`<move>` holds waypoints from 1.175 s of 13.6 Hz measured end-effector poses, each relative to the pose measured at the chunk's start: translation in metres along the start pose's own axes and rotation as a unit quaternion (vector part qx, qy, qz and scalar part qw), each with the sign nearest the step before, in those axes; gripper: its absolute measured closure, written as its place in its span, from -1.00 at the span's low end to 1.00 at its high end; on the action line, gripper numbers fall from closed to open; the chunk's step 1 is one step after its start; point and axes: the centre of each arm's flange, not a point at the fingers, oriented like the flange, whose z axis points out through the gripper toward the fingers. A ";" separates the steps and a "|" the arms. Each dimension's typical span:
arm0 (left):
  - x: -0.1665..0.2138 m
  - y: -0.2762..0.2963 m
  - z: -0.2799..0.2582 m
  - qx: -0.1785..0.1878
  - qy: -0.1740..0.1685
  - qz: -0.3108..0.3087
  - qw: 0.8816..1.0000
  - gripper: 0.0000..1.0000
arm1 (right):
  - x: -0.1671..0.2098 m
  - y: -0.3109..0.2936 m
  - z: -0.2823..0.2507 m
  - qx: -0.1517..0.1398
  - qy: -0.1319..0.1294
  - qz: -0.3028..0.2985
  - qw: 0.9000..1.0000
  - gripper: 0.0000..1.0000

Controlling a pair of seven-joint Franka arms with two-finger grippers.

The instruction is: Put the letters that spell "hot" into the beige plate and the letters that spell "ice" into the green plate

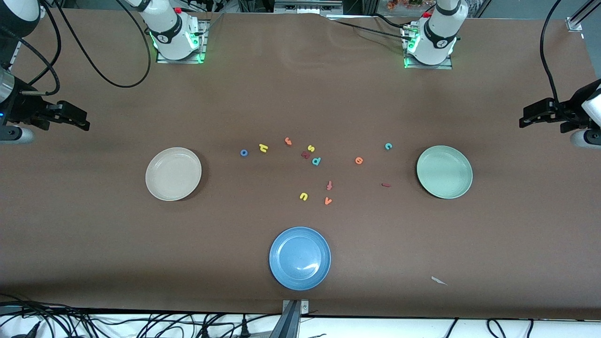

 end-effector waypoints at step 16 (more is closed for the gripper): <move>0.000 0.000 0.001 0.000 -0.001 0.000 1.000 -1.00 | 0.006 0.000 0.014 -0.001 -0.012 0.000 1.000 -1.00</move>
